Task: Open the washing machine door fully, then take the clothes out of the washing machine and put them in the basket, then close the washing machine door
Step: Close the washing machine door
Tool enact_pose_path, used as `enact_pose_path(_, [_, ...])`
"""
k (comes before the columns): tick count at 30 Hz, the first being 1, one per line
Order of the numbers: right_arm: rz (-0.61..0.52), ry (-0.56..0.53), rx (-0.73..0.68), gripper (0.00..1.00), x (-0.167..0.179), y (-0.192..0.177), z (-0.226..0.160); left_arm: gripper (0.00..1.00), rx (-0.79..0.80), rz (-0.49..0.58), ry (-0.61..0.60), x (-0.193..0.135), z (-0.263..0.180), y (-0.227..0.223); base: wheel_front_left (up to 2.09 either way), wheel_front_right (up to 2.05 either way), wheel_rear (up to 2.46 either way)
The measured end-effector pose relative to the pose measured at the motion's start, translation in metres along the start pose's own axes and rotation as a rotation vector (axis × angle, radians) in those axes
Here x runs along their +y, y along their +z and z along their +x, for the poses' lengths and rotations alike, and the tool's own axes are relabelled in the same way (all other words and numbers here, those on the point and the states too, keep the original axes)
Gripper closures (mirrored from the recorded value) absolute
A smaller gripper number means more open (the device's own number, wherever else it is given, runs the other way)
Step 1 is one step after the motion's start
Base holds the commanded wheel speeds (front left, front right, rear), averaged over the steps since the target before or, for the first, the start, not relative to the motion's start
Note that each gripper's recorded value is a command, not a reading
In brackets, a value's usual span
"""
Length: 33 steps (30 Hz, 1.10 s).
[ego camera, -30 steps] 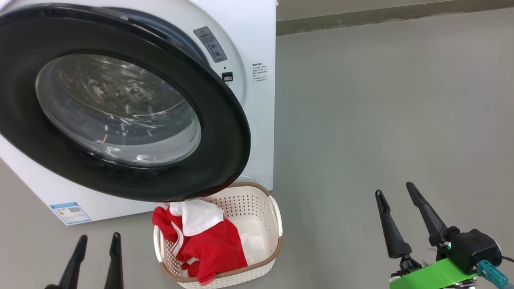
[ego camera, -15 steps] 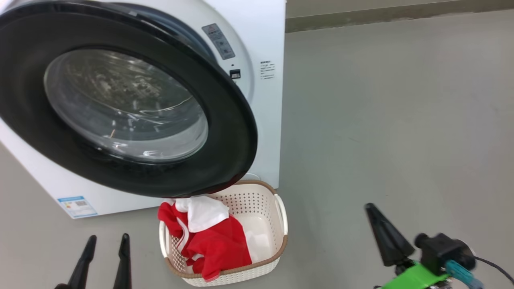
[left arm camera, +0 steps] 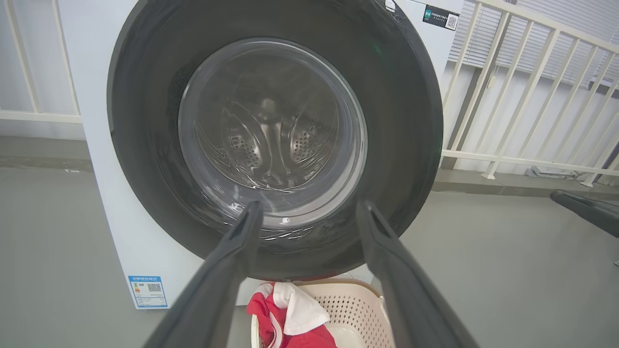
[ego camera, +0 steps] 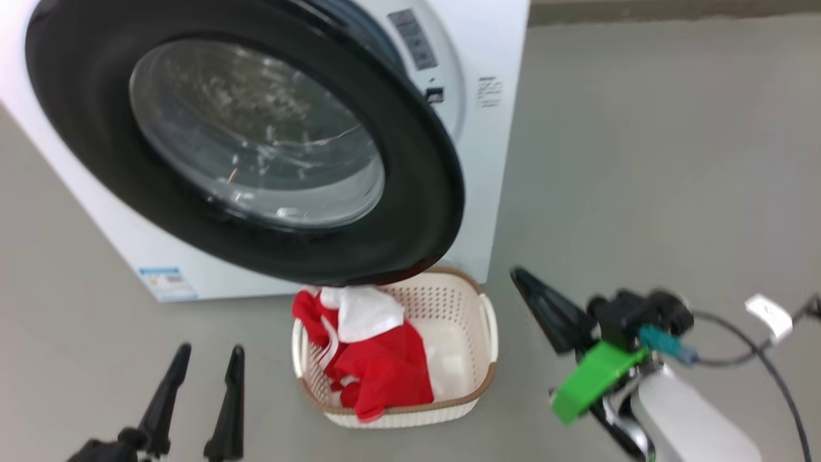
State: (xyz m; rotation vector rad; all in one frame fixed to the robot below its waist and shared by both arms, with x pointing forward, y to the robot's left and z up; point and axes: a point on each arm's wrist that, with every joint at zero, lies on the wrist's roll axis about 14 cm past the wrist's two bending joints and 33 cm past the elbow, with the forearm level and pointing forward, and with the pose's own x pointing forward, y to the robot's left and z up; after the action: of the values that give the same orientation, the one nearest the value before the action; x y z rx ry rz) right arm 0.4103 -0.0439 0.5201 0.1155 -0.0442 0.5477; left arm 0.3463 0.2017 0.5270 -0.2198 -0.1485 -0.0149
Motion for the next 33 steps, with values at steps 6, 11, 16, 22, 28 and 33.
enact_pose_path(6, [-0.073,0.120,-0.009,1.00,0.010,0.012,0.045,0.00,-0.023,0.003,0.032,0.010,0.006,0.007,0.00,0.00,0.00])
enact_pose_path(11, [-0.084,0.197,-0.014,1.00,0.021,0.016,0.078,0.00,-0.012,0.003,0.056,0.017,0.010,0.004,0.00,0.00,0.00])
enact_pose_path(16, [-0.113,0.241,-0.012,1.00,0.019,0.015,0.109,0.00,0.000,0.012,0.075,0.024,0.018,-0.001,0.00,0.00,0.00])
enact_pose_path(22, [-0.103,0.268,-0.012,1.00,0.015,0.011,0.145,0.00,0.017,0.014,0.098,0.033,0.032,-0.009,0.00,0.00,0.00])
enact_pose_path(28, [-0.047,0.264,-0.028,1.00,0.007,0.009,0.173,0.00,0.035,-0.006,0.080,0.026,0.047,-0.020,0.00,0.00,0.00])
enact_pose_path(33, [-0.062,0.245,-0.030,1.00,-0.009,0.009,0.194,0.00,0.054,0.000,0.070,0.025,0.054,-0.028,0.00,0.00,0.00])
